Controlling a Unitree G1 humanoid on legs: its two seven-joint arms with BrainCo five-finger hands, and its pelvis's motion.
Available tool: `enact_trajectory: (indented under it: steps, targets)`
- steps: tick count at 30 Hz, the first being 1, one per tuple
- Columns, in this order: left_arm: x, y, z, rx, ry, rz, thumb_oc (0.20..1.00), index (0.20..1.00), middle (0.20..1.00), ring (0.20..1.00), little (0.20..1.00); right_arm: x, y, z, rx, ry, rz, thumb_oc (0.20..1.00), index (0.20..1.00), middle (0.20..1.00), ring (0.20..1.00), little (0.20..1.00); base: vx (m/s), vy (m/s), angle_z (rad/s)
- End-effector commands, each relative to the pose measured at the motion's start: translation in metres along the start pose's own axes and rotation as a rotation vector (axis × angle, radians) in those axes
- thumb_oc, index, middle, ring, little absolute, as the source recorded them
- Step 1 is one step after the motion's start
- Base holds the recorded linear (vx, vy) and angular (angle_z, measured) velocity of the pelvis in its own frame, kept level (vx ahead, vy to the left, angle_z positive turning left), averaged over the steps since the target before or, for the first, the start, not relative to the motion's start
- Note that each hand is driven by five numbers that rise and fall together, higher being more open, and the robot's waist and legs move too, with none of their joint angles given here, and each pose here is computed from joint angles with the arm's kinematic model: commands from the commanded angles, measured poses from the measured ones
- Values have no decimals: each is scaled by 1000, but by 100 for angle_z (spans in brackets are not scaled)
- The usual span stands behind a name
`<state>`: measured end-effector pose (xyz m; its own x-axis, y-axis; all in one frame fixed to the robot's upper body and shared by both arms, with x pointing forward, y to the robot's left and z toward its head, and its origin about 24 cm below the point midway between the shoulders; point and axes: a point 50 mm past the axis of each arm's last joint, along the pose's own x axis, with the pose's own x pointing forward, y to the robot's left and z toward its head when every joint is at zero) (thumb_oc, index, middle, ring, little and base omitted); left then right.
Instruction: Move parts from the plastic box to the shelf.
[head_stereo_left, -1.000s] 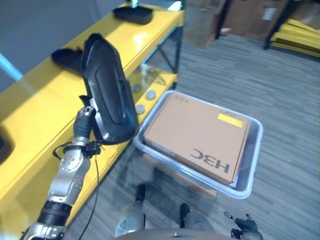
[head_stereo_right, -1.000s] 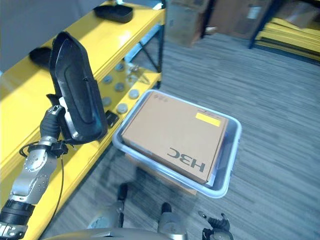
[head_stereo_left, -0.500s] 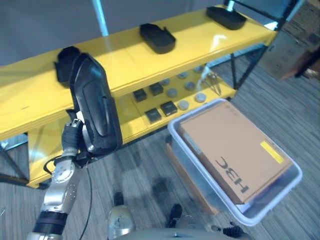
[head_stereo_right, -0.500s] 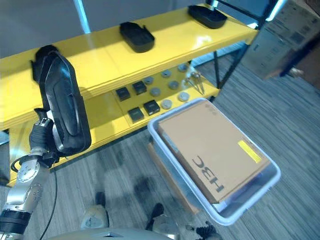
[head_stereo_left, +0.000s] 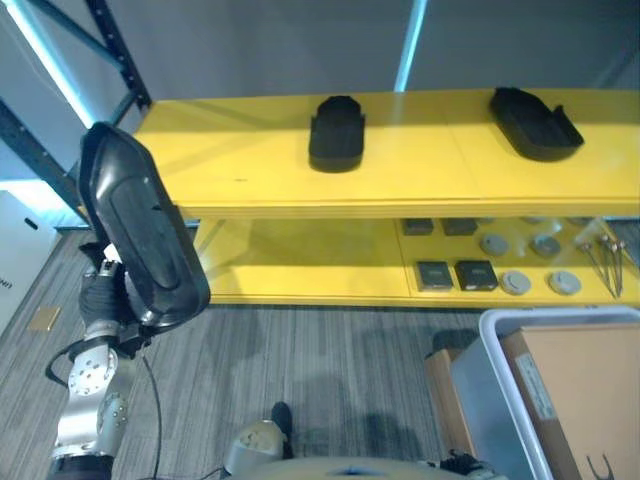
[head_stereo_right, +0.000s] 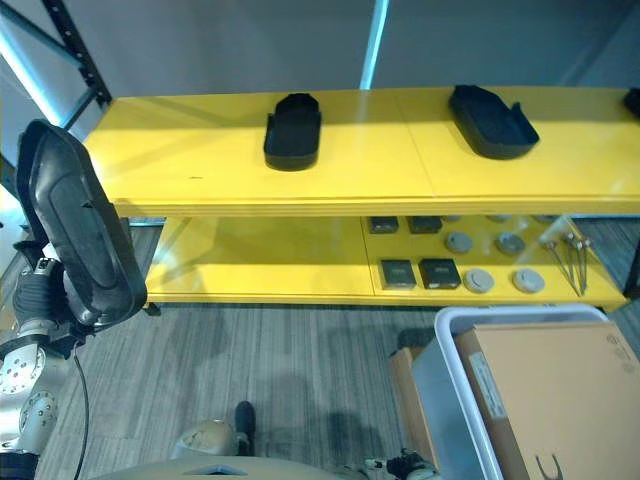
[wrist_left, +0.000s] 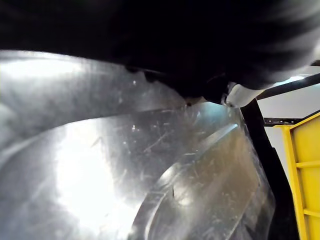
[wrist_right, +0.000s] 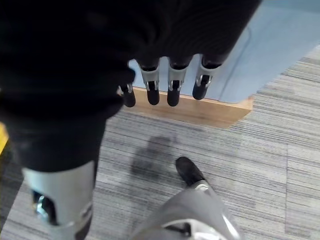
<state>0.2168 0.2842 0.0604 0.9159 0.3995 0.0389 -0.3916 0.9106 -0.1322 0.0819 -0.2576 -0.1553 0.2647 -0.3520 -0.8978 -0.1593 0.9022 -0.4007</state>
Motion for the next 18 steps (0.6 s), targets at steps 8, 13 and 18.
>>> enact_trajectory:
  steps: [8,13,18]
  targets:
    - [21,-39,46,-38,-217,-157,200,200,200,200,200,-2,-11,-24,89,41,-22,1000,1000,1000,1000,1000,66,267,18]
    - [22,-57,50,-45,-236,-173,200,200,200,200,200,-1,-15,-20,88,13,-15,1000,1000,1000,1000,1000,119,-79,75]
    - [18,-57,50,-31,-231,-207,200,200,200,200,200,-2,-12,-24,108,16,1,1000,1000,1000,1000,1000,192,-221,41]
